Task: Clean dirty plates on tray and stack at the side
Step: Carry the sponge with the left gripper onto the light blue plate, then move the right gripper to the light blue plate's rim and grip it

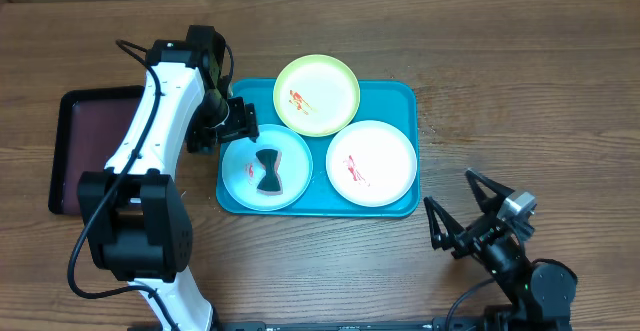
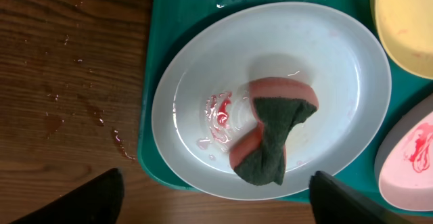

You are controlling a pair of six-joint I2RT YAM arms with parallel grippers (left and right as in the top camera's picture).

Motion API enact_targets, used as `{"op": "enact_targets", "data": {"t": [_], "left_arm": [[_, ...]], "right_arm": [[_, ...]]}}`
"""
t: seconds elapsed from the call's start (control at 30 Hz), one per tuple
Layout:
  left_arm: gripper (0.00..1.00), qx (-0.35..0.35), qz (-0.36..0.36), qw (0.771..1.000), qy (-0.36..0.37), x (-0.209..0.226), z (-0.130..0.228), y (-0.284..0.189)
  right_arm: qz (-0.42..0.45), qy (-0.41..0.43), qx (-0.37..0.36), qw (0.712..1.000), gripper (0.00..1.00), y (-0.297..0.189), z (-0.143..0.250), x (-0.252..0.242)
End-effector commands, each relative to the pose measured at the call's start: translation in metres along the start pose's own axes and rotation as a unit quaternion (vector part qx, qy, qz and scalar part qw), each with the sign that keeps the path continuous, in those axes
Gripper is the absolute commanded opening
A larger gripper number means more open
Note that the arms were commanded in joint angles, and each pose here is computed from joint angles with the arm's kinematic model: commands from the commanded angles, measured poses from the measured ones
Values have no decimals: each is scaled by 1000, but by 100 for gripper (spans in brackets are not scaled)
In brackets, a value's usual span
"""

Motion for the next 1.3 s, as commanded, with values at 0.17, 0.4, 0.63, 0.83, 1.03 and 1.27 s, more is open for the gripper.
{"op": "enact_targets", "data": {"t": [0.17,0.4,0.63,0.83,1.03,1.27], "left_arm": [[100,3,11,1000,7,-4,-1,4],[91,5,14,1000,-19,-5,-1,4],[68,11,11,1000,-20,-4,1,4],[77,13,14,1000,-20,-4,1,4],[76,17,22,999,-20,-5,2,4],[74,15,23,999,-20,-6,1,4]], "right_arm": [[-106,-25,-187,976,100,-17,-71,34],[10,-23,-67,997,100,-6,-128,33],[11,105,185,977,100,22,-140,28],[-111,226,240,938,100,62,-131,18],[-61,239,303,921,73,98,-132,15],[73,189,494,845,50,161,-101,42]]}}
Point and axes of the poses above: each gripper's point midway between its finger pads, its own y axis out along the fingers, its own x axis along the line the jaws close on, z = x × y, the point moved 10 cm from there along -y, back along the fingers, and after that the axes turned 8 degrees about -y, right-handed, at the moved point
